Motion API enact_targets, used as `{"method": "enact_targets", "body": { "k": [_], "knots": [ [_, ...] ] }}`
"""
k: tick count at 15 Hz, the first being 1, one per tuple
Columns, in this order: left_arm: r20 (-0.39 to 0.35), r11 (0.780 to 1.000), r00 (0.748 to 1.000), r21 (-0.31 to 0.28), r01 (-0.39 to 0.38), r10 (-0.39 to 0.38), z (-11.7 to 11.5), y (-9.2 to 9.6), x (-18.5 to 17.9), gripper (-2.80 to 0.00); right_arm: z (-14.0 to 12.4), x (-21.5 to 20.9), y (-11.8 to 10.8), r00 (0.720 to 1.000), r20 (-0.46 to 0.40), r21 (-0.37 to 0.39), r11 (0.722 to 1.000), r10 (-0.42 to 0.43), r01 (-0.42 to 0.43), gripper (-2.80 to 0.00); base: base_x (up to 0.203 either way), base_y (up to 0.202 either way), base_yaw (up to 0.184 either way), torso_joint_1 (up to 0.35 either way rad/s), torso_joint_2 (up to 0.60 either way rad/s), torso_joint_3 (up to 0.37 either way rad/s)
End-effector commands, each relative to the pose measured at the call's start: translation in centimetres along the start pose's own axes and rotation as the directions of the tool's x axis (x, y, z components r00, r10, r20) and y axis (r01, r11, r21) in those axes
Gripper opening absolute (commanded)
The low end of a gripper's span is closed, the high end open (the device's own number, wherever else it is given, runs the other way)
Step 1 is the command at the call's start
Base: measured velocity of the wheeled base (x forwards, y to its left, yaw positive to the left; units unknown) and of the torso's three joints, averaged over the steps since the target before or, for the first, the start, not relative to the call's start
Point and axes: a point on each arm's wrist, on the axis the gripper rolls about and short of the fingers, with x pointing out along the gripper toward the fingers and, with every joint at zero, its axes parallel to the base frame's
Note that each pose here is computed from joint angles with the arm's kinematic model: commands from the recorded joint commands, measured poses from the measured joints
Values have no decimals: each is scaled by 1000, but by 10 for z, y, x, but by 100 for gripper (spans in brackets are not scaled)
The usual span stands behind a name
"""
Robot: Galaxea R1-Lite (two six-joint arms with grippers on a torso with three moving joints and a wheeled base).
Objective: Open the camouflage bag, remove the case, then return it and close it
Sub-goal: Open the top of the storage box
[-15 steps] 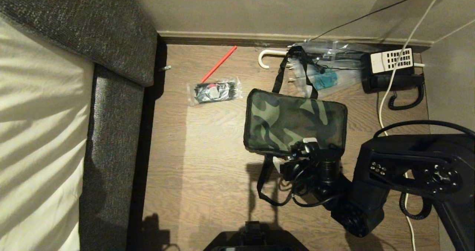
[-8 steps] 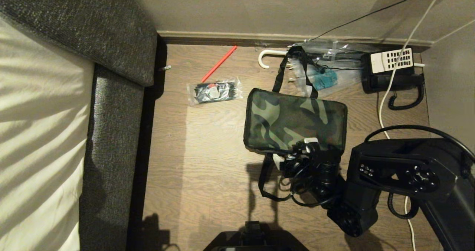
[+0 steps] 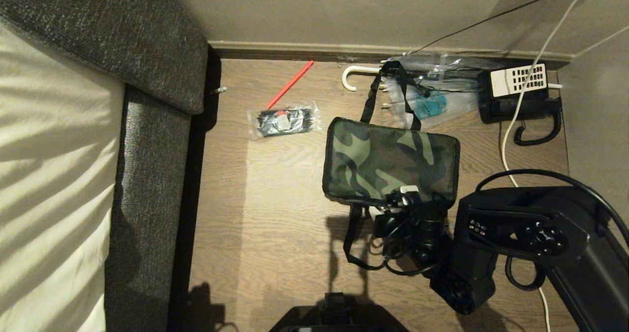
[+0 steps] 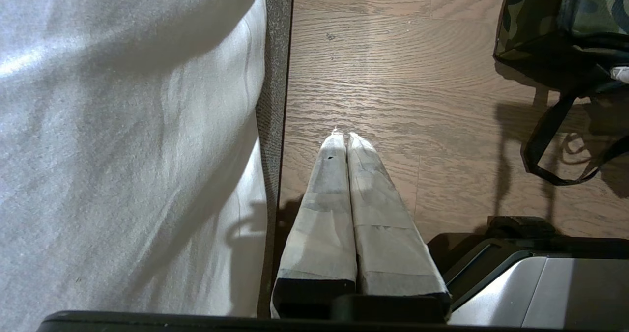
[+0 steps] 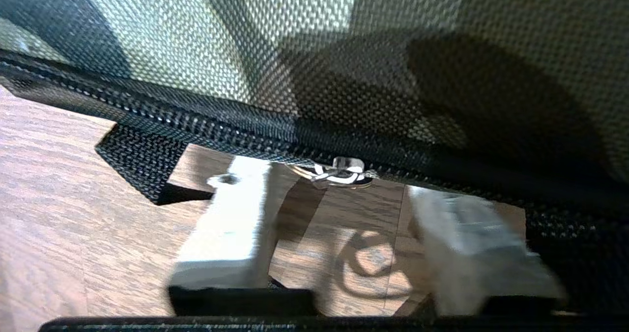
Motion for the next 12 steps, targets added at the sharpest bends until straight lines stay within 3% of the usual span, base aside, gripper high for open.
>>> {"method": "enact_targets", "body": {
  "k": [1,7,12],
  "knots": [
    [-2,1000,1000,0,0,0,0,0,0,-280,0,1,0,1000,9,2,1000,1,-1,-280,0,0,0,0,0,0],
    [1,1000,1000,0,0,0,0,0,0,-280,6,-1,0,1000,21,4,1000,-18,18,-280,0,0,0,0,0,0],
    [0,1000,1000,0,0,0,0,0,0,-280,40,-30,-1,999,43,17,1000,0,-1,-280,0,0,0,0,0,0]
  ]
}}
